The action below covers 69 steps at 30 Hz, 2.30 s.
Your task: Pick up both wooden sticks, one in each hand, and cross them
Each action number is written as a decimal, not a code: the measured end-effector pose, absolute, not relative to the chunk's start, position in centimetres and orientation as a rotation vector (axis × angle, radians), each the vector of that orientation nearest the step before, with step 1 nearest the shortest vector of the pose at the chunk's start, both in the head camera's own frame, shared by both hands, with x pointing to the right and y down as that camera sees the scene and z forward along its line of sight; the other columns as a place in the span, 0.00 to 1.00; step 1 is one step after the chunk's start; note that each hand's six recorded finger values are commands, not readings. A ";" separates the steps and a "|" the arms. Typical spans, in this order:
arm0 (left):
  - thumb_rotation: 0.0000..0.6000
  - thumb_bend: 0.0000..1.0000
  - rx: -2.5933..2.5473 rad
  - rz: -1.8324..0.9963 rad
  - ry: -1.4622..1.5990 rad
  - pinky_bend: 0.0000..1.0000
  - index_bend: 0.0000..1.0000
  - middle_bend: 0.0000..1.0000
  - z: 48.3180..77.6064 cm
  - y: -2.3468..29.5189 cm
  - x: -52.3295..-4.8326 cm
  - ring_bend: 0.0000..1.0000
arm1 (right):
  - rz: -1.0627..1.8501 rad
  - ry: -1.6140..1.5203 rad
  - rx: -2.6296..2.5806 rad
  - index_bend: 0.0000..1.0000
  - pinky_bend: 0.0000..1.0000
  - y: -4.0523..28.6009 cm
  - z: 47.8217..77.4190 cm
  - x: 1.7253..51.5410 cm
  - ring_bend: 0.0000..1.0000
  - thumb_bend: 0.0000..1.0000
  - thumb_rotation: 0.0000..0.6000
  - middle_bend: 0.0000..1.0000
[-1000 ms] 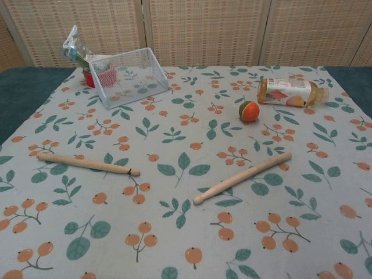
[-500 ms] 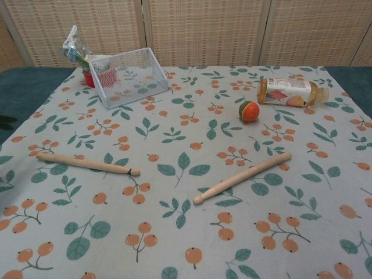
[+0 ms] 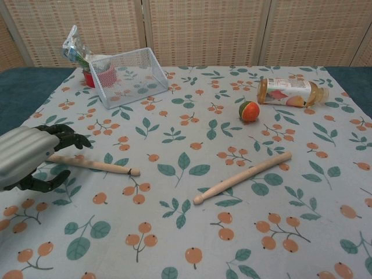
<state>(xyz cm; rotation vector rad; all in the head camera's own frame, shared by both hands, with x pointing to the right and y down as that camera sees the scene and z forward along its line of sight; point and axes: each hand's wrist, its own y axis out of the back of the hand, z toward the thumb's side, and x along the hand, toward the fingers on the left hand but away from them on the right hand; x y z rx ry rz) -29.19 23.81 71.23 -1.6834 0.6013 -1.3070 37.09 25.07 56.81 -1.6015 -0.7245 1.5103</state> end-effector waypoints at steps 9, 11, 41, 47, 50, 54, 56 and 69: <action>1.00 0.46 -1.614 -1.309 0.514 0.24 0.30 0.33 73.2 23.6 -28.7 0.17 | 1.530 -0.711 -1.616 0.00 0.00 25.2 56.8 37.3 0.00 0.30 1.00 0.00; 1.00 0.46 -1.591 -1.307 0.502 0.25 0.33 0.35 73.5 23.6 -28.9 0.18 | 1.535 -0.711 -1.615 0.00 0.00 25.2 56.8 37.4 0.00 0.30 1.00 0.00; 1.00 0.46 -1.449 -1.372 0.438 0.27 0.58 0.62 75.6 23.2 -30.8 0.35 | 1.528 -0.719 -1.614 0.00 0.00 25.3 56.4 37.3 0.00 0.30 1.00 0.00; 1.00 0.46 -1.462 -1.372 0.444 0.26 0.54 0.61 75.4 23.2 -30.8 0.35 | 1.530 -0.721 -1.613 0.00 0.00 25.4 56.4 37.3 0.00 0.30 1.00 0.00; 1.00 0.47 -1.483 -1.364 0.448 0.26 0.51 0.59 75.0 23.3 -30.7 0.35 | 1.532 -0.717 -1.613 0.00 0.00 25.4 56.5 37.3 0.00 0.30 1.00 0.00; 1.00 0.46 -1.511 -1.359 0.440 0.25 0.49 0.58 74.5 23.4 -30.4 0.35 | 1.534 -0.714 -1.616 0.00 0.00 25.5 56.5 37.3 0.00 0.30 1.00 0.00; 1.00 0.46 -1.510 -1.360 0.420 0.25 0.49 0.58 74.4 23.3 -30.3 0.34 | 1.537 -0.713 -1.614 0.00 0.00 25.5 56.5 37.3 0.00 0.30 1.00 0.00; 1.00 0.46 -1.404 -1.390 0.251 0.25 0.66 0.73 74.7 22.7 -30.8 0.41 | 1.541 -0.722 -1.607 0.00 0.00 25.5 56.4 37.5 0.00 0.30 1.00 0.00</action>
